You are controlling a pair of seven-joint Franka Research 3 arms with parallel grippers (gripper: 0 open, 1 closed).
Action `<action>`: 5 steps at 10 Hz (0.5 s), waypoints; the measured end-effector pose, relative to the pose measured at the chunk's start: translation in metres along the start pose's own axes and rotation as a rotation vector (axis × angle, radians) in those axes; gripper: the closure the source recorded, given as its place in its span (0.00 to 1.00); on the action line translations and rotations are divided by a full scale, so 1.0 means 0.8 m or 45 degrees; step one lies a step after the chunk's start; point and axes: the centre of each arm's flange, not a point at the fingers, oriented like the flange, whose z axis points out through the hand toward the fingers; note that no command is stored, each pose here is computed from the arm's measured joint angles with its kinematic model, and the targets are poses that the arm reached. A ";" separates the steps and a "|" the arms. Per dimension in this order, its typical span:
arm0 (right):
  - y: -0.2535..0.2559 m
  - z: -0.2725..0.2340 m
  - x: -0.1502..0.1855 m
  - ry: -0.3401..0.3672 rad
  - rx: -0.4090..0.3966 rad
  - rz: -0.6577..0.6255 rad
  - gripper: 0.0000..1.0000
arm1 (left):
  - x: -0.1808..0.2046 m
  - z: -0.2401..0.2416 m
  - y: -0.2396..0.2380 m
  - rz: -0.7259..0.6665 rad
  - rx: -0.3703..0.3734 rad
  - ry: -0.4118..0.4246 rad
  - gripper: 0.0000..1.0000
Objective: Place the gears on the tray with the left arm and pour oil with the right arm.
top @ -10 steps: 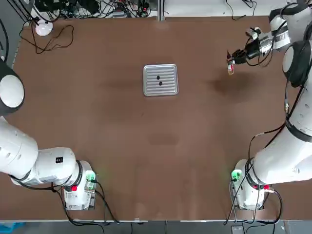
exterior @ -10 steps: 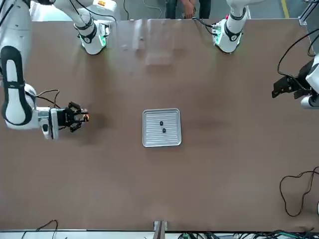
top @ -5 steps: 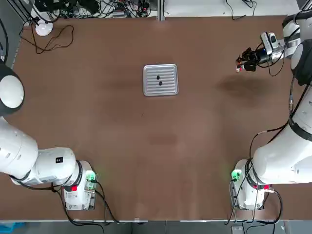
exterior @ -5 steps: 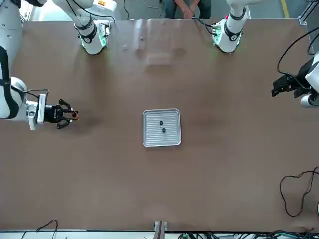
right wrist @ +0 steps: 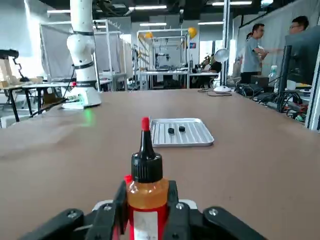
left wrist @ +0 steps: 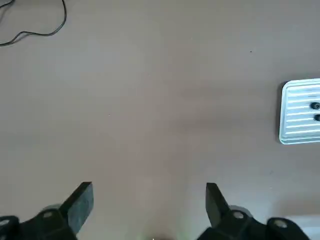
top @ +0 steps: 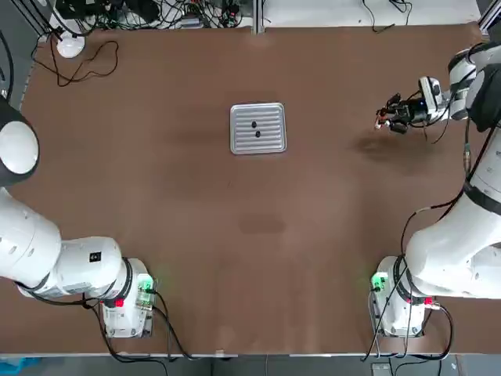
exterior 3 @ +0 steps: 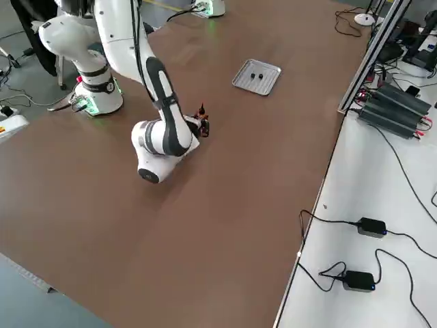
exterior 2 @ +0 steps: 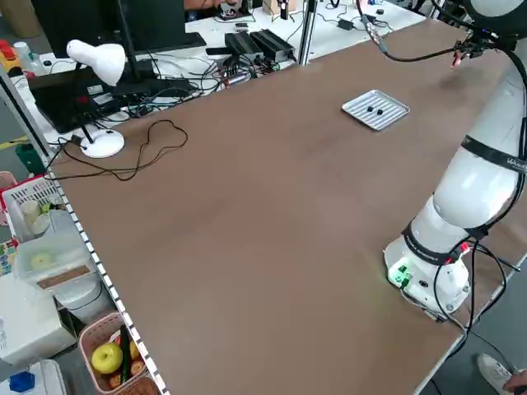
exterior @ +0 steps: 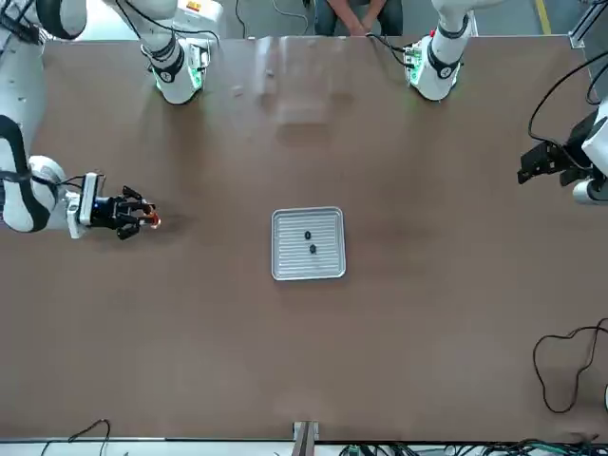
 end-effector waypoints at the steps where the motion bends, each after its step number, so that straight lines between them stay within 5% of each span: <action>1: -0.003 -0.001 -0.006 0.011 -0.006 0.004 0.67 | 0.000 0.000 0.000 0.001 0.000 0.000 0.01; 5: -0.011 -0.011 -0.028 0.024 -0.029 0.000 0.67 | 0.000 0.000 0.001 0.003 0.000 0.000 0.01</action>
